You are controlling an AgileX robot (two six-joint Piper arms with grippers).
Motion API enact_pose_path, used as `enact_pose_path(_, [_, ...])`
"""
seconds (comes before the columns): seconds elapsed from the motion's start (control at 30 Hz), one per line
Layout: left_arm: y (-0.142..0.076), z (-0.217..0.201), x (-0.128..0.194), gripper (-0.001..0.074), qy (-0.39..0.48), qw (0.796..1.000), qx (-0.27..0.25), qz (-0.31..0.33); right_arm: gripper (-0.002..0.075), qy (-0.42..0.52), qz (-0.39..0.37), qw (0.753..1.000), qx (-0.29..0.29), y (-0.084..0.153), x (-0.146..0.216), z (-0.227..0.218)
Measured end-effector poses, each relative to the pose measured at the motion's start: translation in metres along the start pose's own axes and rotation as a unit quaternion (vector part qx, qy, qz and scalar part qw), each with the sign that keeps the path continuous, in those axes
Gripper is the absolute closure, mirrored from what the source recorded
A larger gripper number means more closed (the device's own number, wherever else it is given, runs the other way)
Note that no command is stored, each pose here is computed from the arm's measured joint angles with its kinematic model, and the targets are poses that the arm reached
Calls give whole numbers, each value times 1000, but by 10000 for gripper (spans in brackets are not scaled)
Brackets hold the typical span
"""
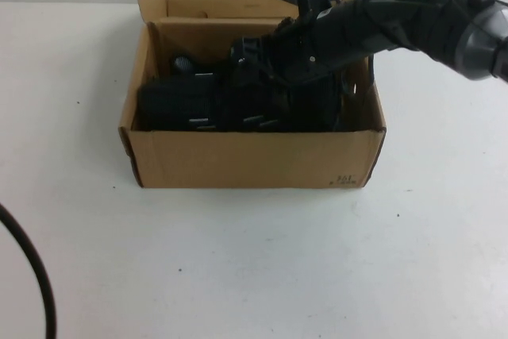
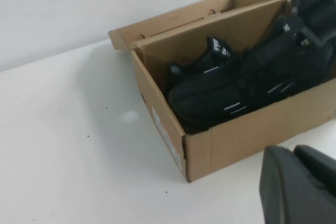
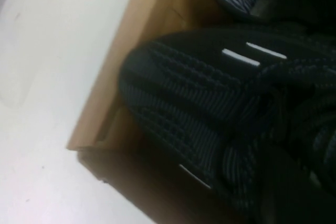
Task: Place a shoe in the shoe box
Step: Place the shoe in the shoe box
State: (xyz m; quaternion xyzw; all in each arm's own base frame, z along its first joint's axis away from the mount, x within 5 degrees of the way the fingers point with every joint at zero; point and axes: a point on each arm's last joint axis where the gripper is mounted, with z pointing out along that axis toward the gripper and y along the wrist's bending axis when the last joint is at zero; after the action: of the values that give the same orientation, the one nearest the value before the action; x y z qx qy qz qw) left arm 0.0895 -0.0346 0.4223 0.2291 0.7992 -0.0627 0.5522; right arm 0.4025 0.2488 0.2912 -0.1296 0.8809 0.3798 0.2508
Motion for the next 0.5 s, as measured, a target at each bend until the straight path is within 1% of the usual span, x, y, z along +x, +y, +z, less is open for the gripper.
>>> enact_pose_path(0.2, [0,0,0,736,0,1000,-1,1,724,19,15,1000,10,-11,6,14])
enact_pose_path(0.5, [0,0,0,736,0,1000,-1,0,724,37,45,998,23,-17,9,16])
